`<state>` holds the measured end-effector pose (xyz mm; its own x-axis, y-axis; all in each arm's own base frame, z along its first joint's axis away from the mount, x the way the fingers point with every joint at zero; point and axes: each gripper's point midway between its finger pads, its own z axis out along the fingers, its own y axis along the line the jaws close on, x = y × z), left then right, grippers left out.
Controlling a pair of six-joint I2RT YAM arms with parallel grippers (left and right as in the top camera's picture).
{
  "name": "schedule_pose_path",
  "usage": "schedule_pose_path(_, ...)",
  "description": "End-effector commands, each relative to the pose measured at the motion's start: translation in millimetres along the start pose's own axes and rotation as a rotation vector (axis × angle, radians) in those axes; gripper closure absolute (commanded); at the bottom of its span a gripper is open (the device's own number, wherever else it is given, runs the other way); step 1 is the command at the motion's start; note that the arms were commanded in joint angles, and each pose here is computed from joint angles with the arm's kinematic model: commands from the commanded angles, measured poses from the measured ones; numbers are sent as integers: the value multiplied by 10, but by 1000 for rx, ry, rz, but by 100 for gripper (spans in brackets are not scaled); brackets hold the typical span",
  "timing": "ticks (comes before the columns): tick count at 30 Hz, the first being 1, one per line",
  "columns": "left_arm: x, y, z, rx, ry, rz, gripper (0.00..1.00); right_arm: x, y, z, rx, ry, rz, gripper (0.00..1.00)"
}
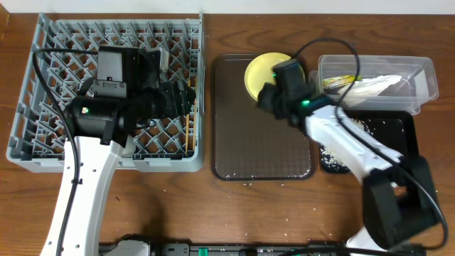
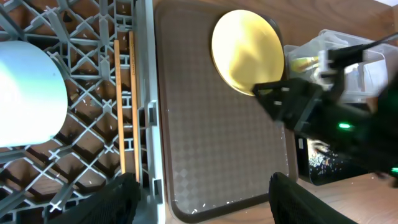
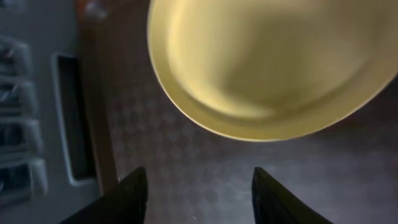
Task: Sort waste into correct bins and load items into the dishwasher
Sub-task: 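Reach the right gripper to the yellow plate and grasp its rim, then lift the yellow plate on edge and carry it left toward the left gripper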
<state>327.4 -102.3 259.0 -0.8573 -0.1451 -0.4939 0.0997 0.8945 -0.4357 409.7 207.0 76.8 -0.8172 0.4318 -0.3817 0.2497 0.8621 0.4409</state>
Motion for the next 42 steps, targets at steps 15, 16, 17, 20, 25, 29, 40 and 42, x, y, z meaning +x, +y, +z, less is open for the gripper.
schedule_pose_path(15, 45, -26, 6, 12, 26, 1, 32, 57, -549, 548, 186, -53, 374, 40)
schedule_pose_path(16, 46, -26, 6, 12, 27, 0, 31, 85, -570, 581, 192, -44, 375, 42)
schedule_pose_path(17, 48, -26, 6, 12, 27, 0, 31, 96, -570, 601, 189, -39, 376, 46)
schedule_pose_path(20, 49, -25, 6, 12, 28, -1, 31, 92, -586, 608, 189, -32, 379, 77)
schedule_pose_path(25, 45, -27, 5, 12, 26, 0, 32, 142, -597, 607, 172, 29, 367, 99)
schedule_pose_path(29, 44, -26, 5, 12, 26, 1, 32, 158, -579, 606, 129, 93, 341, 99)
schedule_pose_path(40, 27, -30, 9, 14, 20, 3, 31, -146, -581, 368, -132, 227, 98, 99)
schedule_pose_path(42, 1, -42, 9, 19, 10, 7, 30, -270, -536, 202, -249, 229, -39, 99)
